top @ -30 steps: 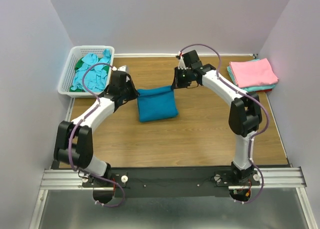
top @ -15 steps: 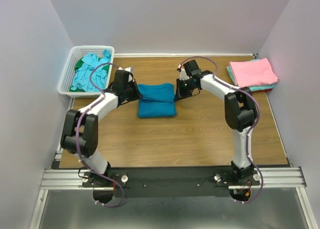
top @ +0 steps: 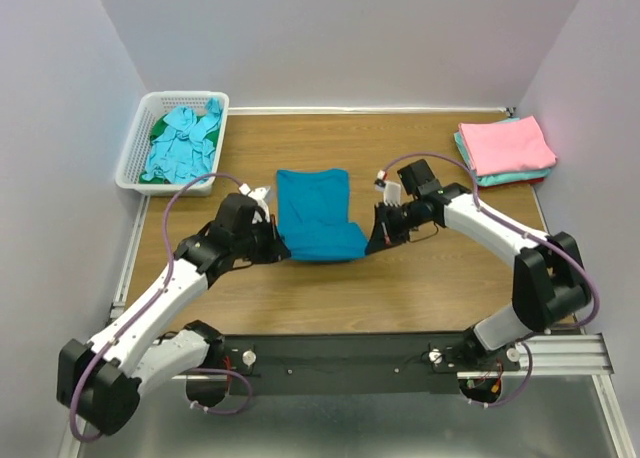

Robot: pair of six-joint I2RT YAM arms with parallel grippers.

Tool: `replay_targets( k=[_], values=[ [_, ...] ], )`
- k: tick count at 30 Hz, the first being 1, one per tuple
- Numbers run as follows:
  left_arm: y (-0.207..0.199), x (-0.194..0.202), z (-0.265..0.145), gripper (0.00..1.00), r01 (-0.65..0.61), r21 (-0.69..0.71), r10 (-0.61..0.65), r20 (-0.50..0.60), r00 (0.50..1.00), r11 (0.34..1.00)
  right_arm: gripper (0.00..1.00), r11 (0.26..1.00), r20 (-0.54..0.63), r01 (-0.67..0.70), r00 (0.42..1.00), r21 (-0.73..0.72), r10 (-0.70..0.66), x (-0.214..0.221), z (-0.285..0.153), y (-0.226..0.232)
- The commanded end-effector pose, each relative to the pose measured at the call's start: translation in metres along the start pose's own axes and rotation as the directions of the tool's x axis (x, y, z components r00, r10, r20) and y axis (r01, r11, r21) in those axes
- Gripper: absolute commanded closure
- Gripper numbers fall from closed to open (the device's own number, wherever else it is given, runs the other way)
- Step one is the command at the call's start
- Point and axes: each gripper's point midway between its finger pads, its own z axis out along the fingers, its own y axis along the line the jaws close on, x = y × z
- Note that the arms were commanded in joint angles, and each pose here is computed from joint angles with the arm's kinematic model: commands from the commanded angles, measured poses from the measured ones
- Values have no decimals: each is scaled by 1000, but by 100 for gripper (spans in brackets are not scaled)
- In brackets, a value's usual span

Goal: Fold and stack the t-shirts
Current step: Fold the tshirt

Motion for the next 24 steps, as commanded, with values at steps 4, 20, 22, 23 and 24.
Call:
replay_targets(
  k=[4,20,22,23,24],
  values=[
    [-20,94,-45,100,131,44,-118,-232,966,990,99,994,-279,-105,956,-44,88,126,-13,23],
    [-51,16,-57,100,242,123,-250,59,966,962,99,999,-131,-44,990,0,44,19,-35,55],
    [-29,-12,-40,100,218,55,-224,134,965,974,99,999,-5,-40,999,6,40,-37,-43,48],
    [-1,-37,-36,100,273,15,-270,217,938,962,99,999,14,-43,999,8,43,-54,-40,43],
    [5,-60,-32,100,273,42,-274,282,919,961,99,998,-6,-60,998,17,60,-67,-24,29]
  ],
)
